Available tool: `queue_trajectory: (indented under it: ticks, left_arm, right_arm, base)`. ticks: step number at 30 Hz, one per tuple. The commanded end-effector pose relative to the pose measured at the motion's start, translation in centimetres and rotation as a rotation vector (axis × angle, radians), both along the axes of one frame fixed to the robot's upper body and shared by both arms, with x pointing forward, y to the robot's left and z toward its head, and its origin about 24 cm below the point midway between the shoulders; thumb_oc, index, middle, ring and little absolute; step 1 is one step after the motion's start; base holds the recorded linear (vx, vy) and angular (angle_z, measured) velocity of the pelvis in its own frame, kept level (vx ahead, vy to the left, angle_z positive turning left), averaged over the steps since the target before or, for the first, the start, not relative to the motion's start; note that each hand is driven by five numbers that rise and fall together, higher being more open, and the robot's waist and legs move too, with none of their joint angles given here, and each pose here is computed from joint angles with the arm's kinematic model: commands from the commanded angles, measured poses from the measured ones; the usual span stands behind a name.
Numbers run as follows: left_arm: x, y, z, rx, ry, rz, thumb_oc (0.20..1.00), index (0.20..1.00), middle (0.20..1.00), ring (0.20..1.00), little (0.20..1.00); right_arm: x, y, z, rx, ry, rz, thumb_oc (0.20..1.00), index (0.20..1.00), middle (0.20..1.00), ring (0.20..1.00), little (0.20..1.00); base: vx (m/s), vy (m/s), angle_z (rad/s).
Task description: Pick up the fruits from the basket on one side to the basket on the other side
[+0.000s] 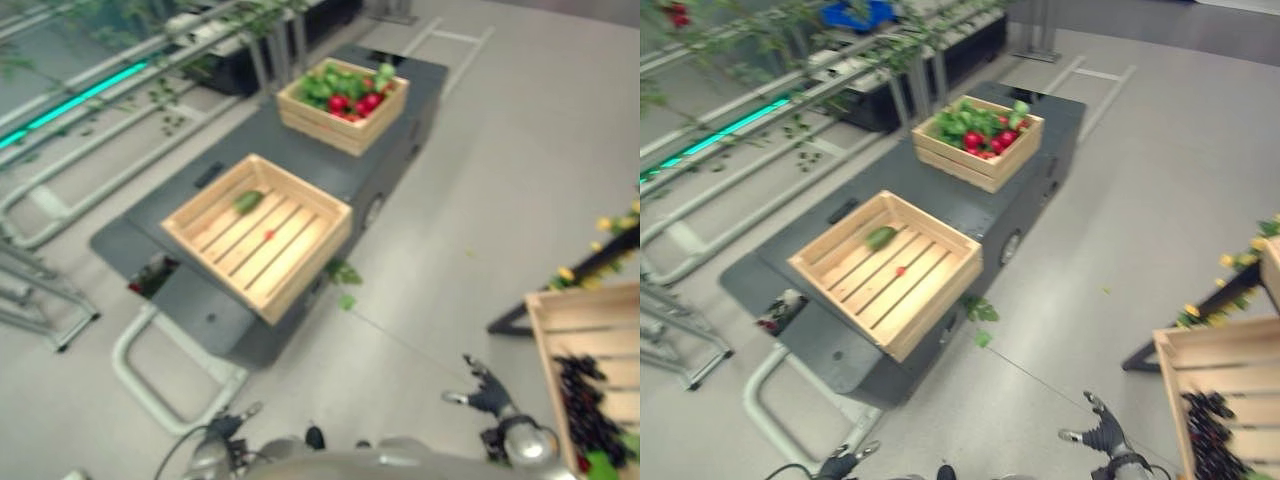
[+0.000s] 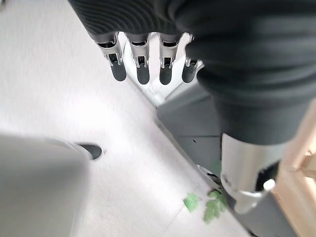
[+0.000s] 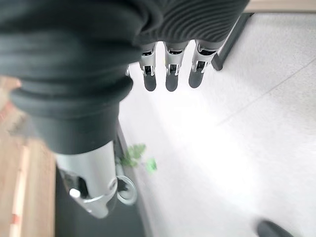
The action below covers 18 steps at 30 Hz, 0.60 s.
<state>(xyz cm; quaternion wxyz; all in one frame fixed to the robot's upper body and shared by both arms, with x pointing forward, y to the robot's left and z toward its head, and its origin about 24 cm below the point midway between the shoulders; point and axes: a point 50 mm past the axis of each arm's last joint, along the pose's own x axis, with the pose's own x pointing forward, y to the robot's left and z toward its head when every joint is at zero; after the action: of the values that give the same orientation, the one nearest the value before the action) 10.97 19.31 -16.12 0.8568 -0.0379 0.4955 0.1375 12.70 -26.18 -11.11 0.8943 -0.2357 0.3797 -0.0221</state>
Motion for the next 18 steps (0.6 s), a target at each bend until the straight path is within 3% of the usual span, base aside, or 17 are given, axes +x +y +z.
queue_trajectory:
  ticks: [1, 9, 18]
  left_arm:
    - [-2.4, 0.6, -0.6, -0.006, 0.089, -0.012, 1.0, 1.0, 1.0, 1.0, 1.0]
    - [-2.8, 3.1, -0.4, 0.057, 0.134, -0.065, 1.0, 1.0, 1.0, 1.0, 1.0]
    - [-3.7, 3.3, -0.7, 0.075, 0.224, -0.174, 1.0, 1.0, 1.0, 1.0, 1.0]
  right_arm:
    - [0.4, 0.7, -1.1, 0.007, 0.053, -0.039, 1.0, 1.0, 1.0, 1.0, 1.0]
    - [-3.5, 2.3, -4.3, 0.108, 0.265, -0.204, 1.0, 1.0, 1.0, 1.0, 1.0]
    - [-9.4, 1.9, -5.8, 0.101, 0.528, -0.313, 1.0, 1.0, 1.0, 1.0, 1.0]
  base:
    - [0.0, 0.136, 0.81]
    - [-0.08, 0.11, 0.31]
    - [-0.04, 0.028, 0.49]
